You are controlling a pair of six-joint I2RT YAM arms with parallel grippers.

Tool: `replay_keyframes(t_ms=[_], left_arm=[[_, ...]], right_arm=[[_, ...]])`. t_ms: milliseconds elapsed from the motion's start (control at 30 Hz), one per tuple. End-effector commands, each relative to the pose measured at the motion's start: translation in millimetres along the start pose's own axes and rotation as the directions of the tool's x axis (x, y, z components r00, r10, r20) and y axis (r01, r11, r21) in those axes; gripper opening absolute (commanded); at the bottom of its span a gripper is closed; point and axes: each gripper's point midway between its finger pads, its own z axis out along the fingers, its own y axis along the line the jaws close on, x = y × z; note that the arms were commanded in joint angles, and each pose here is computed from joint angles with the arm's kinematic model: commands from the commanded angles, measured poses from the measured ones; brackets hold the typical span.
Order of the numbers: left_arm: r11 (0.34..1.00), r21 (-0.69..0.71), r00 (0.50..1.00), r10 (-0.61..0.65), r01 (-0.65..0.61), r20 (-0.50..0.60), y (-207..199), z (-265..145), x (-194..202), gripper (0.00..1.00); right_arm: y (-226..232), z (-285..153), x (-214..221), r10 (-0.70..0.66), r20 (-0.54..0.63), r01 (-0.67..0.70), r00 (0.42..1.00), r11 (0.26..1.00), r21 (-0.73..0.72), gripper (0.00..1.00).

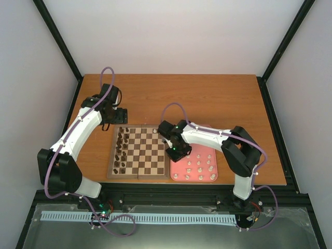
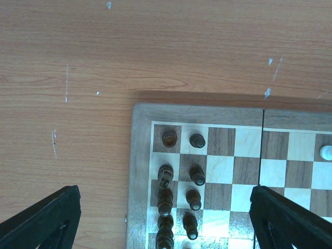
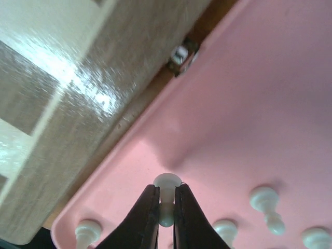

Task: Set up the chess pieces on the board
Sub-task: Pick up the chess piece from the storage box, then place the chess piece on the chessboard.

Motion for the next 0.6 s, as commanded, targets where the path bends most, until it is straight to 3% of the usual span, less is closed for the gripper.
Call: replay_keyframes(t_ms=[0, 267, 567], left_arm=[[1.0, 0.005, 1.0, -0.001, 0.001, 0.019, 0, -2, -7, 1.0], [1.0, 0.007, 1.0, 0.0, -0.001, 0.023, 1, -4, -6, 1.0], [1.0, 0.008, 1.0, -0.002, 0.002, 0.03, 1, -6, -7, 1.0]], right_arm=[[0, -36, -21, -0.006, 0.076, 0.004, 0.997, 0.999, 0.032, 0.03], [19, -76, -81, -0.059, 0.179, 0.058, 0.982, 0.998, 0.012, 0.03], [31, -60, -134, -0.108, 0.194, 0.107, 0.975, 0.994, 0.015, 0.03]])
